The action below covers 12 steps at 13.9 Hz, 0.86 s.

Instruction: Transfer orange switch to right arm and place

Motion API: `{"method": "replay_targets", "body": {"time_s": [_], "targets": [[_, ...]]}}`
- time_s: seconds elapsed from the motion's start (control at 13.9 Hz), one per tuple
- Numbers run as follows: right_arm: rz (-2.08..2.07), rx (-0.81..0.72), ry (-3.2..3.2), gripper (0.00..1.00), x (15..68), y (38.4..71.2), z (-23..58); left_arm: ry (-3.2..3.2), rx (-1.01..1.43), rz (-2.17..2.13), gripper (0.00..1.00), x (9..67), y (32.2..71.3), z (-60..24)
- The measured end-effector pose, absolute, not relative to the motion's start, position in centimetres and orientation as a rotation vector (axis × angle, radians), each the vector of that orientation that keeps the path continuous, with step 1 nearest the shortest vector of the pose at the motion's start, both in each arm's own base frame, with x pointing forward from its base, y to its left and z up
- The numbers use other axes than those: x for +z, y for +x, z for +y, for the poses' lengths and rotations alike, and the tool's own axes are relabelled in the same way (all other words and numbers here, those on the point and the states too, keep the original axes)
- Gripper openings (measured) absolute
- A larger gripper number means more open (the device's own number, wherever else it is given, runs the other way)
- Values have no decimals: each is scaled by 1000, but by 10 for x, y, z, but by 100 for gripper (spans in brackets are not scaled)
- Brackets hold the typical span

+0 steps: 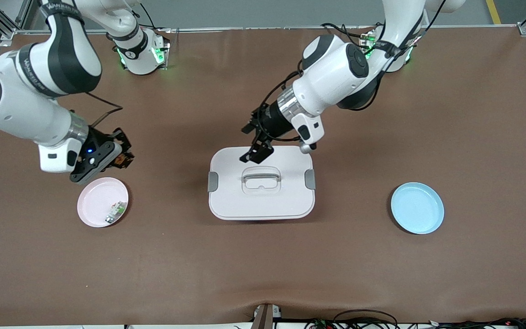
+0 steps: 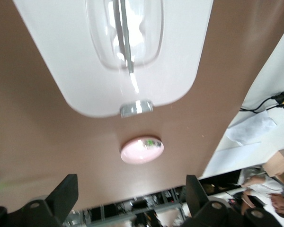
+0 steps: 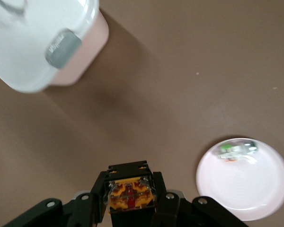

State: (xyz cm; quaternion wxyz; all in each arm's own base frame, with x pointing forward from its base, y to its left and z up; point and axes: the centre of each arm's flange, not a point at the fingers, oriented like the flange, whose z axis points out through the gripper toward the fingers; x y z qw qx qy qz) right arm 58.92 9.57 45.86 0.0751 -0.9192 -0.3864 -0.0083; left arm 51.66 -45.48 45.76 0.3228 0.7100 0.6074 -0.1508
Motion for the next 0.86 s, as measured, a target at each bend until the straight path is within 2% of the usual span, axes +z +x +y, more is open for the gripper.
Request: {"method": "replay_targets", "body": {"time_s": [0.43, 0.86], "targets": [[-1604, 60, -2649, 42, 421, 626, 46, 2059, -151, 1470, 100, 440, 532, -355], [-1830, 30, -2589, 42, 363, 653, 6, 2335, 13, 1198, 100, 423, 550, -253]]}}
